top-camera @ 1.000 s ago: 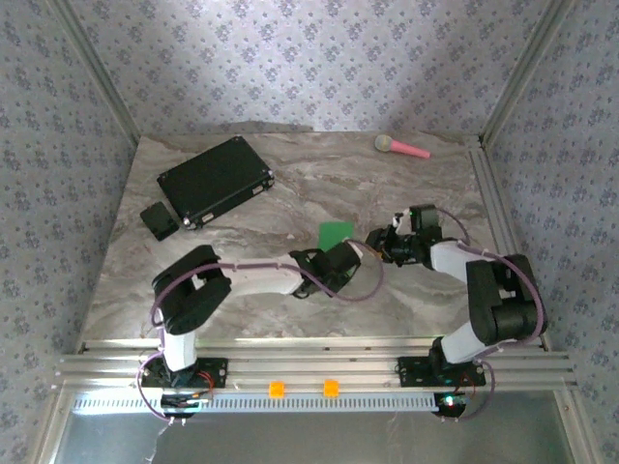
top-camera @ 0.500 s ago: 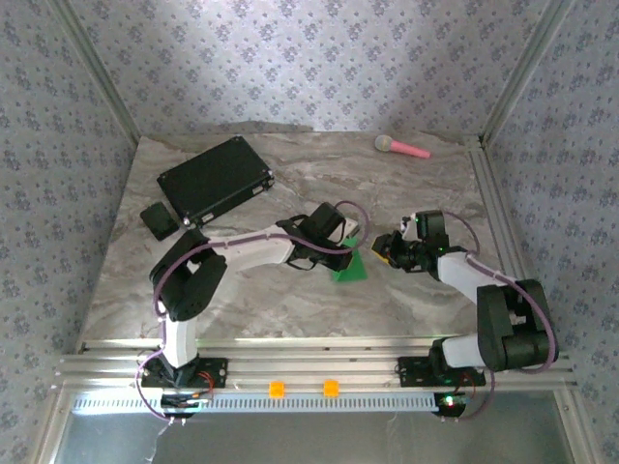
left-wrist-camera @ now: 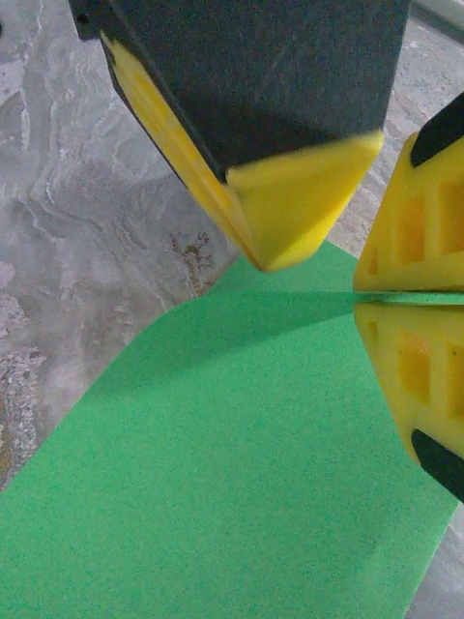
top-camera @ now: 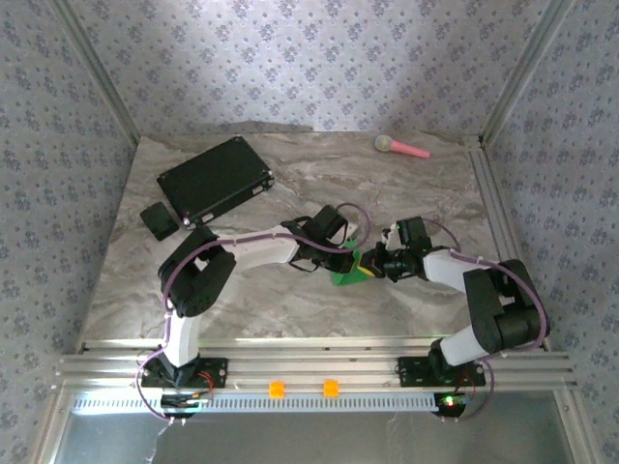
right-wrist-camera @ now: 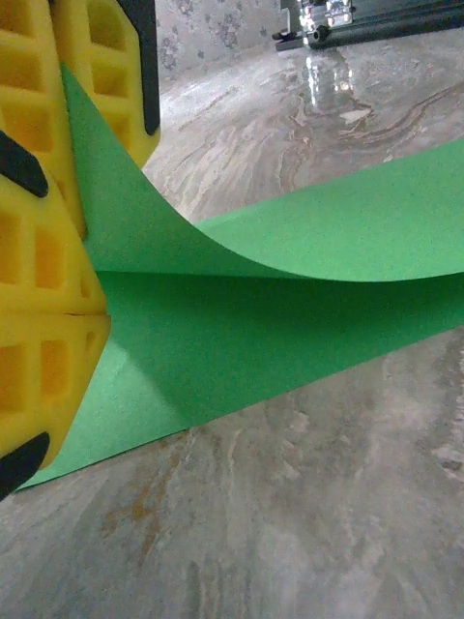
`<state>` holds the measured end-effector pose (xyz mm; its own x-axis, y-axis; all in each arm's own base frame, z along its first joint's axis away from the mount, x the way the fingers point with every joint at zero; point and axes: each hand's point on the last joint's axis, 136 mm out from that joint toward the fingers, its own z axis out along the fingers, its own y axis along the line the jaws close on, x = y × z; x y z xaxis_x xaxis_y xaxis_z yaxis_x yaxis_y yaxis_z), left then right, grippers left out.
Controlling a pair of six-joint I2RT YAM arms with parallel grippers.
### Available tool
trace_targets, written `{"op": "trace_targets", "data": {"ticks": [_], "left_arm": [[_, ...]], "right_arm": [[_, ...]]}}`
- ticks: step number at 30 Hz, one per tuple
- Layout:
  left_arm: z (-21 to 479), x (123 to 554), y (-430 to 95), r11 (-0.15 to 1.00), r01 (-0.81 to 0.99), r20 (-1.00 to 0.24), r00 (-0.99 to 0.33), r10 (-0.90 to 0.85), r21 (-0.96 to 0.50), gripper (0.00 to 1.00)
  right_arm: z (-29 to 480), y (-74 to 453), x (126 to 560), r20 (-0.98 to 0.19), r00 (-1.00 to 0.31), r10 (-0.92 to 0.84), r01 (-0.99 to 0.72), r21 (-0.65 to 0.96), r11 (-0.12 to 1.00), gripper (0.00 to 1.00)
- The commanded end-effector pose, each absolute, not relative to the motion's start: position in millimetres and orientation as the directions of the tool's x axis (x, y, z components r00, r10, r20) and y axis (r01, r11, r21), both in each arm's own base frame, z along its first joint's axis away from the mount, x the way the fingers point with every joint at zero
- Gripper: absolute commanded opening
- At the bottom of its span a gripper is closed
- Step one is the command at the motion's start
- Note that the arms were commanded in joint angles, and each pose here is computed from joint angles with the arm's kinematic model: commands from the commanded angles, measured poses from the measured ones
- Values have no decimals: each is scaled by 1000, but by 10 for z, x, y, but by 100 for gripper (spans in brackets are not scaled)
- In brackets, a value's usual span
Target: Fold a paper plane with a square sheet of paper (pick it up from the middle)
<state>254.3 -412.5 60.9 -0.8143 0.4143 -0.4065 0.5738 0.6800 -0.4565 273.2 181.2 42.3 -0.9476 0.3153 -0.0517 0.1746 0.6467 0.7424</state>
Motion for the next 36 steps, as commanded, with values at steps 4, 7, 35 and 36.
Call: {"op": "trace_targets", "data": {"ticks": [4,7,35,36], "left_arm": [[645,2536,-4123,676,572,-401,-816,416,-464,12],[656,2543,-4099,681,576,-405,-812,419,-451,14],[925,2672,-4112,675,635,-550,-739,388,-377,34],[926,2676,-4114,675,635,-553,-738,387,-375,34]], "right_arm": [[370,1925,2776,-46,-952,301,170,740,651,4],[194,1806,2729,-25,-949,313,218,665,714,3],[-31,1616,2582,20,-948,317,269,578,770,2],[-30,1612,2585,20,-948,318,271,578,770,2]]}}
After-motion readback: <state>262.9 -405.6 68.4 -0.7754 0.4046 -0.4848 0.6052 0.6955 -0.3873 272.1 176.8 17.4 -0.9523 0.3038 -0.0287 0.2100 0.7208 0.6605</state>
